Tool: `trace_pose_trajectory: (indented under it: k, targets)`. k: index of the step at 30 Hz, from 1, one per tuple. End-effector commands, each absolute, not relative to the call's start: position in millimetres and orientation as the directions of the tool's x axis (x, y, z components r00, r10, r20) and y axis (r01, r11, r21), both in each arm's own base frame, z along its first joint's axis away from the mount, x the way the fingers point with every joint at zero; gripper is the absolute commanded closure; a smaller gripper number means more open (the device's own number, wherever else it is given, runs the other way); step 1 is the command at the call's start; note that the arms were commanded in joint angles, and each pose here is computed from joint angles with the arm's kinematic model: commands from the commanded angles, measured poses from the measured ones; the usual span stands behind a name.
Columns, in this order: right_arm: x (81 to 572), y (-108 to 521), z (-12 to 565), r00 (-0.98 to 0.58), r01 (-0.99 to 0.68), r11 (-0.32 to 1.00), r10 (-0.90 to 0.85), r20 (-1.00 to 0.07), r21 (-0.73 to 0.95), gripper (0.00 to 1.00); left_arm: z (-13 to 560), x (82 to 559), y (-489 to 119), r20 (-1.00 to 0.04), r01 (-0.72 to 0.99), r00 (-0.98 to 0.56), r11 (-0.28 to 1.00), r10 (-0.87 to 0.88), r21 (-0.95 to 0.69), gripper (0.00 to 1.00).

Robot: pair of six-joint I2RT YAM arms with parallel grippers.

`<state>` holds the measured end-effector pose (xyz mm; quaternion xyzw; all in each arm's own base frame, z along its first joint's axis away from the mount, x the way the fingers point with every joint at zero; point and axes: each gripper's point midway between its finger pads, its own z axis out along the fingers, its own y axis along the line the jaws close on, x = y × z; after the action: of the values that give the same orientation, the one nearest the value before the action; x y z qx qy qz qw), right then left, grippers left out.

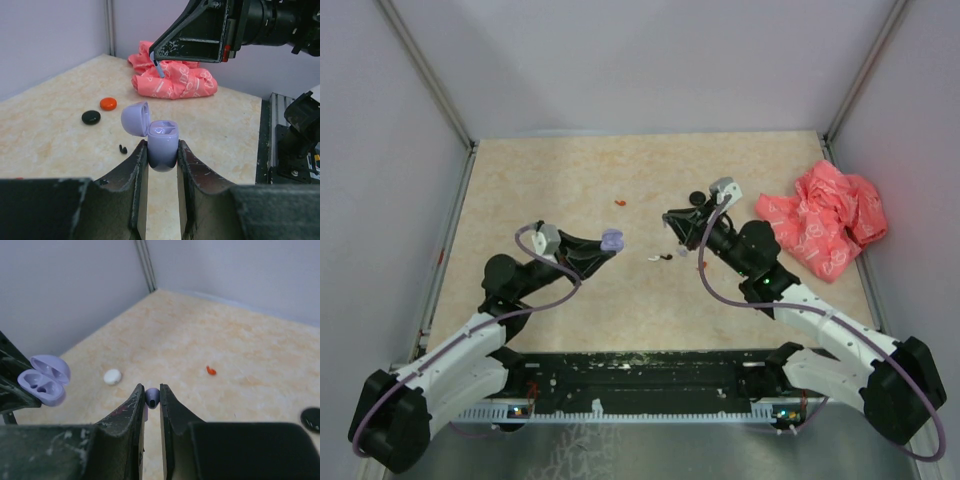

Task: Insert the wireless bluetooth earbuds into the charging case
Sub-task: Place the earbud in the charging case.

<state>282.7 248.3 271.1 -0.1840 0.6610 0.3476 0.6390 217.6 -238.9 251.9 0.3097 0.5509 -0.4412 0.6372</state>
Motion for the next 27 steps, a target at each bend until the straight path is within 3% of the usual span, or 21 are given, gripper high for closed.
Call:
trace_pose_trajectory:
  k: [1, 11, 27]
  targets:
    - [255, 261, 355, 0.131, -0.816, 0.568, 0.359, -0.924, 0.105, 1.00, 300, 211, -238, -0.938, 0.918, 0.147, 0.396, -0.313, 0.011, 1.00]
    - [210, 288, 397, 0.241, -0.915, 0.402, 0.487, -0.840, -0.029, 1.00, 320, 195, -239, -0.882, 0.934, 0.249, 0.340, -0.400, 0.109, 1.00]
    - [168, 320, 401, 0.255, -0.958, 0.253, 0.545, -0.799, -0.133, 1.00, 337, 175, -240, -0.859, 0.951, 0.264, 0.269, -0.438, 0.154, 1.00]
